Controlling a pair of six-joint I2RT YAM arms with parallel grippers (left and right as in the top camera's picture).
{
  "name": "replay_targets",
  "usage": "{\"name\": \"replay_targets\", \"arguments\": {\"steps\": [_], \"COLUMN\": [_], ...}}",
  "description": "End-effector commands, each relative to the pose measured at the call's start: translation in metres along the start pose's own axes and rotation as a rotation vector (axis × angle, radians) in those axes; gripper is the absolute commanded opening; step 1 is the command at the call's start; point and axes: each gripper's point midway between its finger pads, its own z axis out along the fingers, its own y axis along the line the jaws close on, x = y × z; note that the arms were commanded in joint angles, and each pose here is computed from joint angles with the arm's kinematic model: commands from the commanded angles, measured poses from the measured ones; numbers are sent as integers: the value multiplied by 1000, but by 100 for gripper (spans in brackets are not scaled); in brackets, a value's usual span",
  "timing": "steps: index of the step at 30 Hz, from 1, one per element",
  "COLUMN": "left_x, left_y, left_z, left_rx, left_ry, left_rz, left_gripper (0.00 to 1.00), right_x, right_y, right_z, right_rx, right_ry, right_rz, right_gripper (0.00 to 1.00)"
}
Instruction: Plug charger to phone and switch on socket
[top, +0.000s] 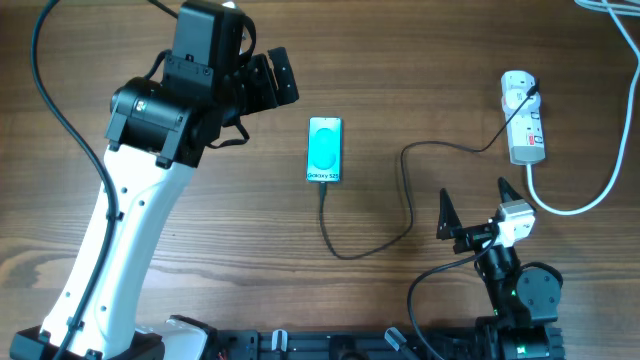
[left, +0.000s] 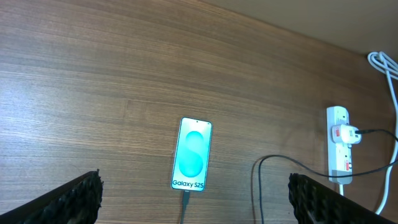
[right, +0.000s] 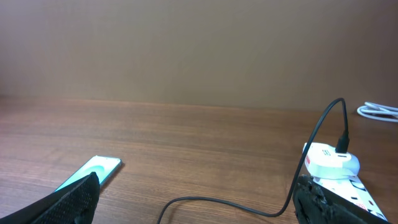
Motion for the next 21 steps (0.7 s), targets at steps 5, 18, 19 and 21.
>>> {"name": "replay_targets", "arguments": {"steps": [5,18,19,21], "left_x": [-1,-1,-1,-1], "left_y": [4,4,4,4], "left_z": [1,1,1,1], "left_rx": [-15,-15,-15,-15], "left_ry": [-5,-6,-5,-5], "left_rz": [-11,-12,-12,-12], "left_gripper": [100,100,100,100], "right_x": [-3,-3,-3,-3], "right_y": [-1,-1,-1,-1], "right_z": [-1,-1,-1,-1], "right_rx": [10,10,10,10], "right_ry": [-14,-14,-14,-14], "right_rz": [-2,-3,-3,-2], "right_gripper": [100,100,100,99]}}
